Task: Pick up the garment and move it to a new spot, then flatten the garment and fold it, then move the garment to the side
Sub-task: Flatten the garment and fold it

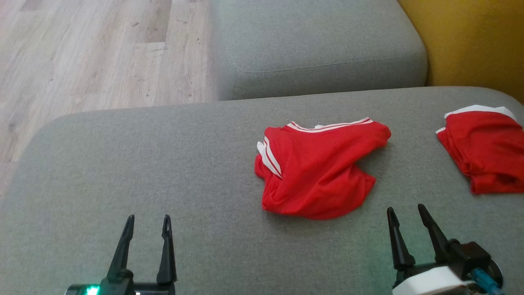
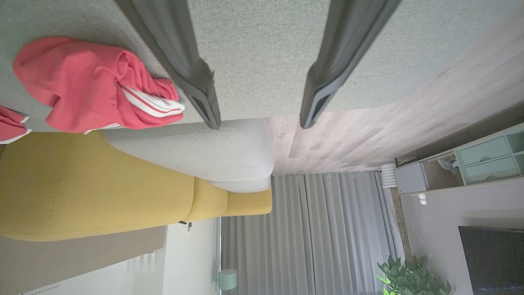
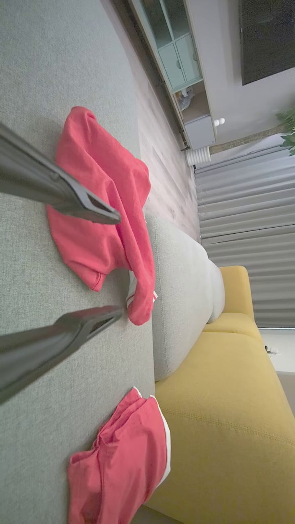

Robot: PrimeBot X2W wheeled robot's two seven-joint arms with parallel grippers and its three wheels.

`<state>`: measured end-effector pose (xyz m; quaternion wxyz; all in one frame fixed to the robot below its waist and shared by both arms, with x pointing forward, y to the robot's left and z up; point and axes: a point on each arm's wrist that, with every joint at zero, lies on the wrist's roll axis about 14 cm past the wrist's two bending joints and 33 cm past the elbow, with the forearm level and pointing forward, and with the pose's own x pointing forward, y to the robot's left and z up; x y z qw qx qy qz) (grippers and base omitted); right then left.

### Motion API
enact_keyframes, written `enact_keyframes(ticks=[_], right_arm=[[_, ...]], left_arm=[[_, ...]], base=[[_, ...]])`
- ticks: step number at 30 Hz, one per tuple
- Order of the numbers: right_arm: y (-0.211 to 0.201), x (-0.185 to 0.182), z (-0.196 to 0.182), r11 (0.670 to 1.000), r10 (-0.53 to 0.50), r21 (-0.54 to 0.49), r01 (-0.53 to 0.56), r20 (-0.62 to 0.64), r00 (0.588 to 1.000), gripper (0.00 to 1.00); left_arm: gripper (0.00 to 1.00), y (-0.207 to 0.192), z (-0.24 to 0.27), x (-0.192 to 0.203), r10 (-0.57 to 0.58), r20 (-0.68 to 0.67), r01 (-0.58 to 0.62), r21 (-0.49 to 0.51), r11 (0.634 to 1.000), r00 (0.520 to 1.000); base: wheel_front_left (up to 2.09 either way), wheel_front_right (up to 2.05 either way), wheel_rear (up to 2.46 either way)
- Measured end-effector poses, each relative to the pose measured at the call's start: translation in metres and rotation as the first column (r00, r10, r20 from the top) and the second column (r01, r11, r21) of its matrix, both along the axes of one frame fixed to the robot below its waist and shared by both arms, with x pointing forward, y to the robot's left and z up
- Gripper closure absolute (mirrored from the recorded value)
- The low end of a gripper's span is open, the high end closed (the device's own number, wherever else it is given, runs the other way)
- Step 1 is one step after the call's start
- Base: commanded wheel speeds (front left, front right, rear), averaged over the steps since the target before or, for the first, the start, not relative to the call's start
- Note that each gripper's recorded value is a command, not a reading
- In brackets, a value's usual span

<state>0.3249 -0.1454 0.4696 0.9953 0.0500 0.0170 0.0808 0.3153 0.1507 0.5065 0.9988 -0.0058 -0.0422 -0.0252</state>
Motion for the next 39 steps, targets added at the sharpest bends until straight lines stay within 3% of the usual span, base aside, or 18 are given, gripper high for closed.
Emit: enact_keyframes(ticks=[14, 21, 28, 32, 37, 39], right_arm=[[-0.006, 0.000, -0.012, 1.000, -0.019, 0.000, 0.019, -0.040, 0.999, 0.00], [-0.009, 0.011, -0.015, 1.000, -0.029, 0.000, 0.029, -0.056, 0.998, 0.00], [-0.013, 0.052, -0.011, 0.999, -0.037, -0.007, 0.037, -0.036, 0.999, 0.00], [-0.018, 0.059, -0.026, 0.999, -0.048, -0.017, 0.047, -0.079, 0.996, 0.00], [-0.028, 0.068, -0.035, 0.997, -0.074, -0.035, 0.070, -0.098, 0.992, 0.00], [-0.032, 0.072, -0.036, 0.996, -0.081, -0.044, 0.077, -0.098, 0.992, 0.00]], left_arm=[[0.00, -0.012, -0.010, 0.010, -0.039, -0.037, 0.039, -0.003, 0.999, 0.999], [0.00, -0.045, 0.003, 0.049, -0.162, 0.005, 0.162, -0.004, 0.987, 0.987], [0.00, -0.101, 0.012, 0.127, -0.360, 0.039, 0.356, 0.082, 0.931, 0.932], [0.00, -0.129, -0.002, 0.168, -0.432, -0.028, 0.433, 0.115, 0.894, 0.901], [0.00, -0.165, -0.034, 0.201, -0.504, -0.169, 0.521, 0.075, 0.850, 0.847], [0.00, -0.180, -0.052, 0.204, -0.537, -0.243, 0.556, 0.014, 0.831, 0.808]], base=[[0.00, 0.00, 0.00], [0.00, 0.00, 0.00], [0.00, 0.00, 0.00], [0.00, 0.00, 0.00], [0.00, 0.00, 0.00], [0.00, 0.00, 0.00]])
